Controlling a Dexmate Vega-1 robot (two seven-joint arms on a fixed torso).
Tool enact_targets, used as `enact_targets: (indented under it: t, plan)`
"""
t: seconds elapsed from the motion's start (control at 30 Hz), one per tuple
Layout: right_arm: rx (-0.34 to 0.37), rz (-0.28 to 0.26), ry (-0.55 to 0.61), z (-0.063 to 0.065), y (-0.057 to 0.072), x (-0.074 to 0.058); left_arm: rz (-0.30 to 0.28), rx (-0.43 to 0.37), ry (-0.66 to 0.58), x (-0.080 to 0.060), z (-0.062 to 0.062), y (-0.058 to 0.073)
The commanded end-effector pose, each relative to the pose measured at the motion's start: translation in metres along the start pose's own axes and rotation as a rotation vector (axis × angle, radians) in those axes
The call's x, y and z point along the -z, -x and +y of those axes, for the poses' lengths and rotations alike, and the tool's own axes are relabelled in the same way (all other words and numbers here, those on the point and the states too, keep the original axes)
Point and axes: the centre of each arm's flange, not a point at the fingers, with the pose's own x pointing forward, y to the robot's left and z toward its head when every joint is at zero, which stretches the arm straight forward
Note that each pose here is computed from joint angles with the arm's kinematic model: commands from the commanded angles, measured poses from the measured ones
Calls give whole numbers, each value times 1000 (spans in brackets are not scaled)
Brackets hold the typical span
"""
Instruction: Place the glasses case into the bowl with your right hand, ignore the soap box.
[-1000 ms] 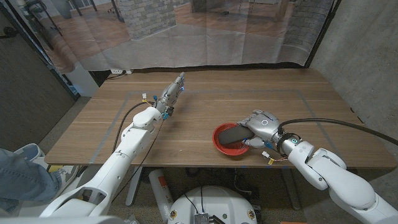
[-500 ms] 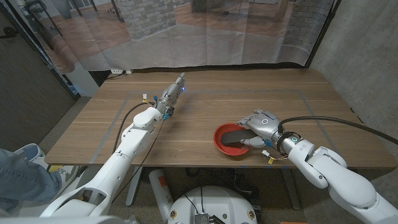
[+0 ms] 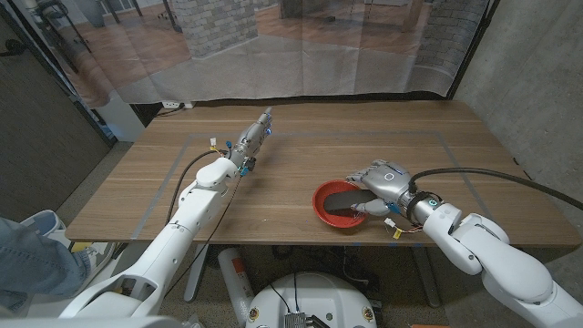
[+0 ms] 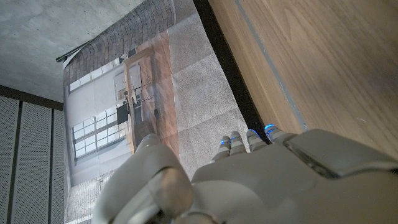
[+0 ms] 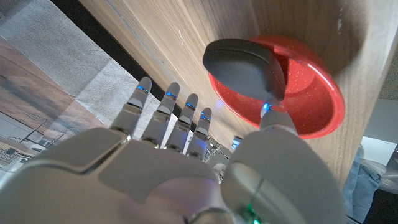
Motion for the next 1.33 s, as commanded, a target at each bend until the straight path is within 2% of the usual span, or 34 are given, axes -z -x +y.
enact_targets:
  t: [0.03,0.93,1.33]
  plan:
    - [44,18,-58,-4,0,5,1,2,-4,-2,-1,-3]
    - [129,50,-127,-9,-4,13,7,4,-7,-1,2,-6]
    - [149,41,-132,-8,-6,10,11,4,-15,-2,2,-4]
